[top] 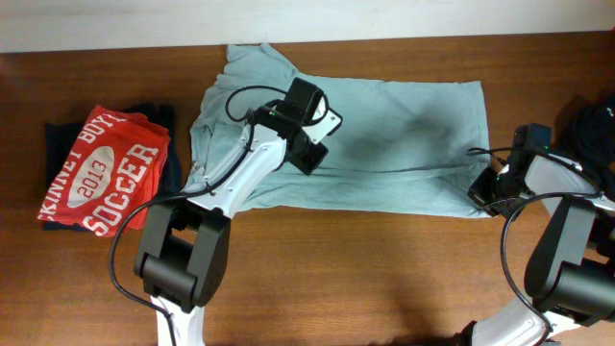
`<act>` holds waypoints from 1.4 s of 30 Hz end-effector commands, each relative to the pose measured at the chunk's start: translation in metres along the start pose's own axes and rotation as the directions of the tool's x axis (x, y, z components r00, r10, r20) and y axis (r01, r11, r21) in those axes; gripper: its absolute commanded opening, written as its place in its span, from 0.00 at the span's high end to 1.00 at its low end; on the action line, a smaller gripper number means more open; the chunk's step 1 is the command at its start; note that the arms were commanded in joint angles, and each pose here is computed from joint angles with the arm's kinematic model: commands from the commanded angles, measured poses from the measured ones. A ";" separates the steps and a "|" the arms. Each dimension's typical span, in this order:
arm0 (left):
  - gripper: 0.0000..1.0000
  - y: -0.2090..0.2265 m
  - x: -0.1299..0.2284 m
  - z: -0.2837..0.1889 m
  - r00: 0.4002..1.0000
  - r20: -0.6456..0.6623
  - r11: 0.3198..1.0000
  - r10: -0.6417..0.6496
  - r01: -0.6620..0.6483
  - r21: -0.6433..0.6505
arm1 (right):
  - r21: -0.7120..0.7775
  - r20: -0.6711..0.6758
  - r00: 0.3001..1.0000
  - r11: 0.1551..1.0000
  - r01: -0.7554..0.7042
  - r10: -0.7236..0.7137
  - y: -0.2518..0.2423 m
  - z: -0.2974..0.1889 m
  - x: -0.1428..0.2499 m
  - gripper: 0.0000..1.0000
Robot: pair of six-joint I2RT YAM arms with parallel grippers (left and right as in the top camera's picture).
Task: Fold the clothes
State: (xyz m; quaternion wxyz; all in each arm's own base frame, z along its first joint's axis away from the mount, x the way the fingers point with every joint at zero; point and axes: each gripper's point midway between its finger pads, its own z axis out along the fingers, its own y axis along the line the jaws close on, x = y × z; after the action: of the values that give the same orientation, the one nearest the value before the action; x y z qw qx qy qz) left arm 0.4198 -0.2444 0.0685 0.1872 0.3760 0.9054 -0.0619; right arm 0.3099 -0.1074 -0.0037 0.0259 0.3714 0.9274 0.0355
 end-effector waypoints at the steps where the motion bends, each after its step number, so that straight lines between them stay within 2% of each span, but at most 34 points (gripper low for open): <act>1: 0.61 -0.016 -0.008 -0.007 0.999 0.045 0.996 0.005 -0.009 0.094 | 0.166 -0.038 0.999 0.986 -0.017 0.023 -0.036 0.020 0.014 0.96; 4: 0.67 -0.032 -0.008 -0.008 0.996 0.062 0.983 0.068 -0.078 0.168 | 0.163 -0.039 0.999 0.986 -0.017 0.023 -0.035 0.020 0.014 0.96; 9: 0.68 -0.047 0.011 -0.006 0.973 0.015 0.950 0.232 -0.230 0.213 | 0.177 -0.047 0.999 0.984 -0.017 0.025 -0.038 0.019 0.016 0.96; 11: 0.68 -0.050 0.019 -0.002 0.966 -0.009 0.940 0.259 -0.250 0.230 | 0.224 -0.041 0.998 0.974 -0.041 0.052 -0.047 0.018 0.018 0.96; 17: 0.68 -0.049 0.031 0.031 0.965 -0.055 0.940 0.255 -0.234 0.246 | 0.239 -0.044 0.997 0.970 -0.049 0.061 -0.049 0.017 0.019 0.96; 21: 0.80 -0.040 0.043 0.057 0.963 -0.114 0.952 0.245 -0.217 0.215 | 0.240 -0.046 0.997 0.970 -0.048 0.061 -0.050 0.017 0.020 0.96; 25: 0.80 -0.033 0.039 0.062 0.975 -0.109 0.968 0.194 -0.173 0.179 | 0.240 -0.046 0.997 0.970 -0.048 0.061 -0.050 0.017 0.020 0.96; 28: 0.76 -0.020 0.034 0.064 0.982 -0.112 0.985 0.149 -0.138 0.106 | 0.240 -0.046 0.997 0.970 -0.048 0.061 -0.050 0.017 0.020 0.96; 33: 0.74 -0.001 0.032 0.065 0.985 -0.110 0.991 0.131 -0.128 0.040 | 0.255 -0.042 0.997 0.966 -0.048 0.060 -0.052 0.016 0.020 0.96; 37: 0.74 0.020 0.032 0.064 0.992 -0.091 0.996 0.084 -0.083 0.015 | 0.285 -0.039 0.997 0.957 -0.055 0.069 -0.058 0.014 0.021 0.96; 42: 0.74 0.032 0.031 0.051 0.995 -0.095 0.999 0.032 -0.031 0.007 | 0.239 -0.050 0.997 0.970 -0.037 0.051 -0.049 0.015 0.019 0.96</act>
State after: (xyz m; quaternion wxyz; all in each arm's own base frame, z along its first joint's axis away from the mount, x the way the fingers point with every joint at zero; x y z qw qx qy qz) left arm 0.4334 -0.2229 0.0057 0.1489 0.4155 0.8960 -0.0490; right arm 0.2872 -0.1266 -0.0036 -0.0014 0.3946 0.9179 -0.0410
